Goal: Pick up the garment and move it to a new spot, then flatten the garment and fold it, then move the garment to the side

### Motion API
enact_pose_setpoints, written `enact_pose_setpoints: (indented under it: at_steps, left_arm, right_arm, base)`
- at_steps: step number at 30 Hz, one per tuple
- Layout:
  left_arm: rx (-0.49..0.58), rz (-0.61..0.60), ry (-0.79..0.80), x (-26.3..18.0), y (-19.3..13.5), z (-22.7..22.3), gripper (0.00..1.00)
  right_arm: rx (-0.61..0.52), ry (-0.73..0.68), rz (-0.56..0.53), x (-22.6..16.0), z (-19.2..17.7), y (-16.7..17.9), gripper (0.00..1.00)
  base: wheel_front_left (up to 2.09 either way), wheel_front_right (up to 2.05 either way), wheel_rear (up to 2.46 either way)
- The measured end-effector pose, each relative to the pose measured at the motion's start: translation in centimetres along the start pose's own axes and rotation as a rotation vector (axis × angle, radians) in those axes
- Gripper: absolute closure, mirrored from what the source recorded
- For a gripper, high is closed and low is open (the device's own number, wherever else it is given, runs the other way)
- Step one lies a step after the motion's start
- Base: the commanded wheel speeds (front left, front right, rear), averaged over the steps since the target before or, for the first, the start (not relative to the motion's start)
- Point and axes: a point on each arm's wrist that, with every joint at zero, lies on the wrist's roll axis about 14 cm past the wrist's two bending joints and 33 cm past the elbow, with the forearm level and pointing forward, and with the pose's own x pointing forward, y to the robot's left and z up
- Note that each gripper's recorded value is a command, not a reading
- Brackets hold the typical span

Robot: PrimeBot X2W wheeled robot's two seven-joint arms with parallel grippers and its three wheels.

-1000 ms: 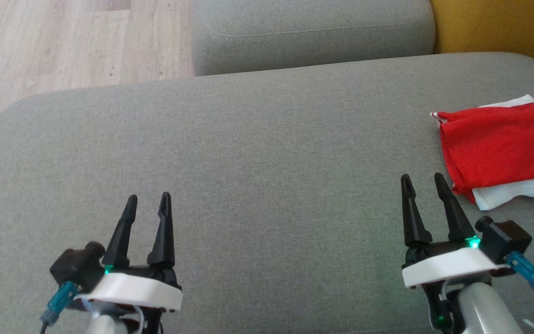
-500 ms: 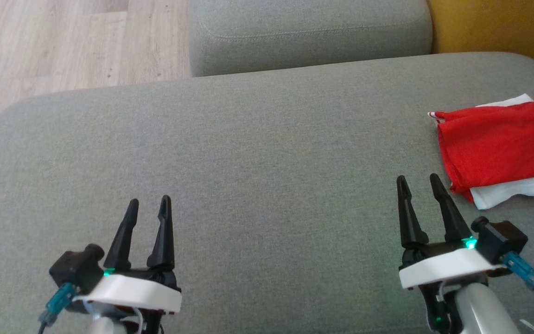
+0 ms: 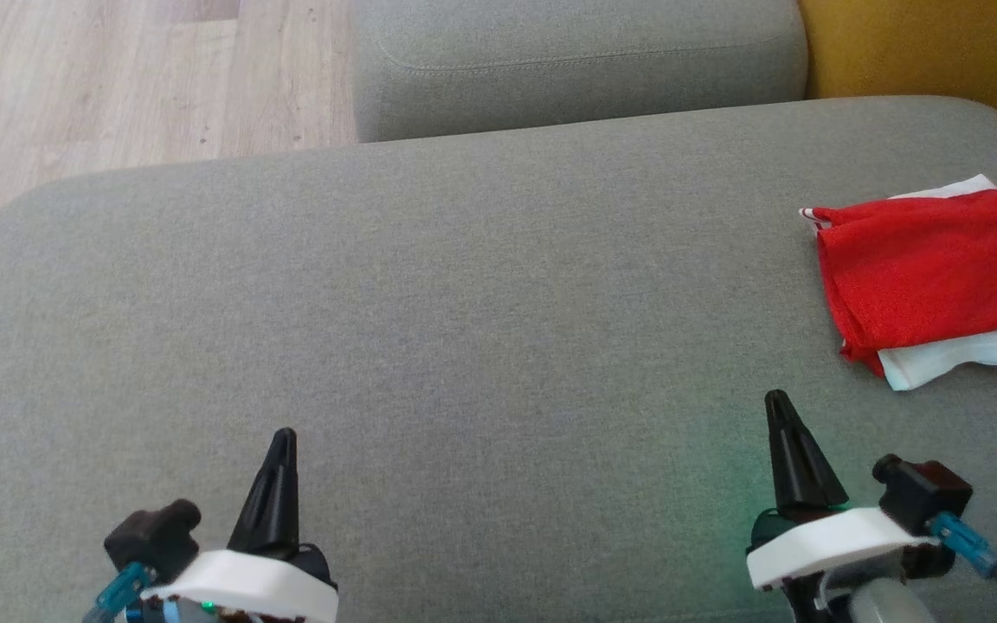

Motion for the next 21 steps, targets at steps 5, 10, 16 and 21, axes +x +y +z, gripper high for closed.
enact_pose_setpoints:
  at_steps: [5, 10, 16, 21]
  left_arm:
    - [-0.048, 0.014, 0.01, 0.0, 0.3, -0.1, 1.0]
    - [-0.095, 0.03, 0.019, 0.1, 0.6, -0.2, 1.0]
    - [-0.153, 0.046, 0.023, 0.2, 1.0, -0.2, 1.0]
    - [-0.199, 0.062, 0.016, 0.4, 1.5, 0.2, 1.0]
  right_arm:
    - [0.052, -0.003, -0.015, 0.1, 0.1, -0.3, 1.0]
    - [0.106, -0.002, -0.035, 0.1, 0.2, -0.7, 1.0]
    - [0.169, -0.004, -0.052, 0.1, 0.3, -1.1, 1.0]
    - [0.222, -0.001, -0.068, 0.1, 0.3, -1.4, 1.0]
  base:
    - [0.0, 0.0, 0.0]
    - [0.0, 0.0, 0.0]
    - [0.0, 0.0, 0.0]
    - [0.0, 0.0, 0.0]
